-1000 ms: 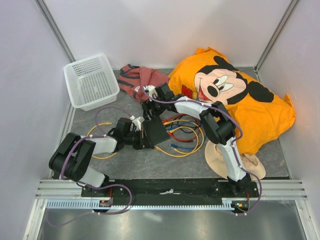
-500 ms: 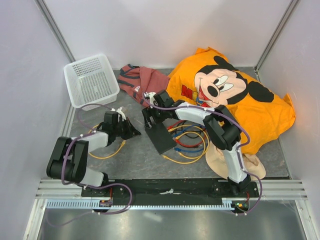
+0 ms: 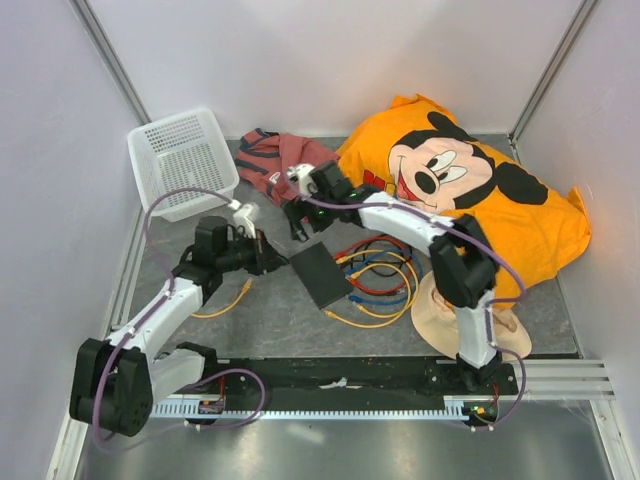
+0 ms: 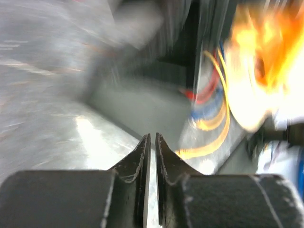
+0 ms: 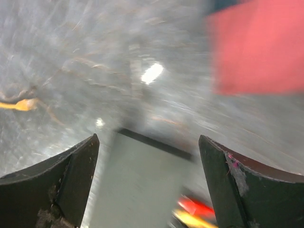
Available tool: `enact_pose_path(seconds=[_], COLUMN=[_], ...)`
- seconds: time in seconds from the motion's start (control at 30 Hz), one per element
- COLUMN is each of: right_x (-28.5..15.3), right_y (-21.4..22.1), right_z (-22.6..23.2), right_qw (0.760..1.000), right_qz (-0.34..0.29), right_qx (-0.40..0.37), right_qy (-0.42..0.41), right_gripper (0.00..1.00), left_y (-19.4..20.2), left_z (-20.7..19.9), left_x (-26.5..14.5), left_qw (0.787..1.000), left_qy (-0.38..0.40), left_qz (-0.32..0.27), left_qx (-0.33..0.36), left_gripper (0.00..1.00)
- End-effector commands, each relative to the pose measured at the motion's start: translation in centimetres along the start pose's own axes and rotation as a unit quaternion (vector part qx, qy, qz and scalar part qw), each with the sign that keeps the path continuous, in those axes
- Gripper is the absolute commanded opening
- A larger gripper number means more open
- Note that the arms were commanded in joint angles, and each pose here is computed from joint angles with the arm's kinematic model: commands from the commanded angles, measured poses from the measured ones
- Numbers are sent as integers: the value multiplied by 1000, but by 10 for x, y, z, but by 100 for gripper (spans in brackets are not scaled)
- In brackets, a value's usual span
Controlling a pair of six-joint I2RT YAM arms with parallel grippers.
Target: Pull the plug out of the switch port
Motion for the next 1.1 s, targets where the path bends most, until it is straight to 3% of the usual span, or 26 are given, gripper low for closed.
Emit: enact_pose_path(seconds=[0.0, 0.13, 0.3, 0.43, 0.57, 0.67, 0.7, 0.87, 1.07], right_x=[-78, -121, -162, -173, -184, -186, -186, -180, -164], right_y=[-16, -11, -10, -6, -2, 3, 4, 17, 25], right_z=[-40, -76, -112, -120, -112, -111, -112, -114, -114], right_qw=[997, 988, 973, 972, 973, 972, 972, 973, 979], right_qz=[-54, -75, -111, -123, -135, -140, -142, -129, -110], right_qx=[6, 29, 66, 84, 86, 95, 100, 112, 126], right_qy=[57, 131, 191, 184, 168, 161, 161, 154, 118], right_gripper=[95, 95, 93, 93, 93, 93, 93, 93, 94], left_y=[24, 27, 45, 69, 80, 83, 74, 44, 1], left_z=[-27, -59, -85, -88, -88, -75, -61, -39, 23], left_x=[15, 38, 66, 84, 95, 101, 103, 94, 69], left_qw=[979, 960, 925, 926, 929, 926, 933, 928, 934], left_qy=[114, 143, 178, 165, 130, 30, -96, -198, -311], left_qz=[59, 50, 101, 158, 175, 185, 151, 115, 92], left_qx=[157, 234, 320, 299, 298, 327, 313, 293, 149], left_gripper=[16, 13, 2, 2, 2, 2, 2, 2, 2])
Point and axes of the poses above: each gripper's point midway between its finger pads, its own x axis out along the fingers, its own z axis along the line the jaws close on, y = z × x, the point moved 10 cm from there along -x, back along the fingers, and after that the axes turned 7 degrees about x, right-handed, at the moved point
